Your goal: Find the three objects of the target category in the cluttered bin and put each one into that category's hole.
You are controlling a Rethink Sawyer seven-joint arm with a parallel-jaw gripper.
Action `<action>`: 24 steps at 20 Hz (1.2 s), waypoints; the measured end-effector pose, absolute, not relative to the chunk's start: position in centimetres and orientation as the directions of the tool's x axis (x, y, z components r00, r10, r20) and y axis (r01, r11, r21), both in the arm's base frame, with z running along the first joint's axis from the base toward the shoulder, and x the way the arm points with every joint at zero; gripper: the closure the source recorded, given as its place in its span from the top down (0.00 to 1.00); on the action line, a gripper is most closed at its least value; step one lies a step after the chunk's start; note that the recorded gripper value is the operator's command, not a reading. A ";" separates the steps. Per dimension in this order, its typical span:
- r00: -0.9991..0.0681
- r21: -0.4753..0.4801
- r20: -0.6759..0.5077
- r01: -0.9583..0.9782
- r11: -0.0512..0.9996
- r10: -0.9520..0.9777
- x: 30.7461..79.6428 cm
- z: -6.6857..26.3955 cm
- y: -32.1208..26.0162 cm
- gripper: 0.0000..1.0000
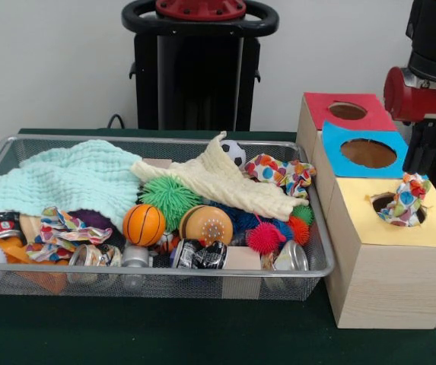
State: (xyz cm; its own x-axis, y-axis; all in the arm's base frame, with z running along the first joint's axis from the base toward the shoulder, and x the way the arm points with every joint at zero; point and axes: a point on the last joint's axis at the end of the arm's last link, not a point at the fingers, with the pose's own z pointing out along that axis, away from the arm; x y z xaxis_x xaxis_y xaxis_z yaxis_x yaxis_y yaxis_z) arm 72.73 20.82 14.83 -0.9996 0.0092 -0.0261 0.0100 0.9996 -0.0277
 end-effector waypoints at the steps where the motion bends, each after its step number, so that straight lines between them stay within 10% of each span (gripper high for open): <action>1: -0.999 -0.024 -0.032 0.011 1.000 0.011 73.0 15.1 20.9 0.00; 24: -0.999 -0.012 -0.034 0.015 1.000 0.015 74.2 13.4 21.5 0.00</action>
State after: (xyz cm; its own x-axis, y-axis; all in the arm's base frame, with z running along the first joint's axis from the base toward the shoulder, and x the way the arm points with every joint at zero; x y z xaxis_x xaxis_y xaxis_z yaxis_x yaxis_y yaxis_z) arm 74.20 21.49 13.41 -0.9993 0.0145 -0.0336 0.0149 0.9998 -0.0119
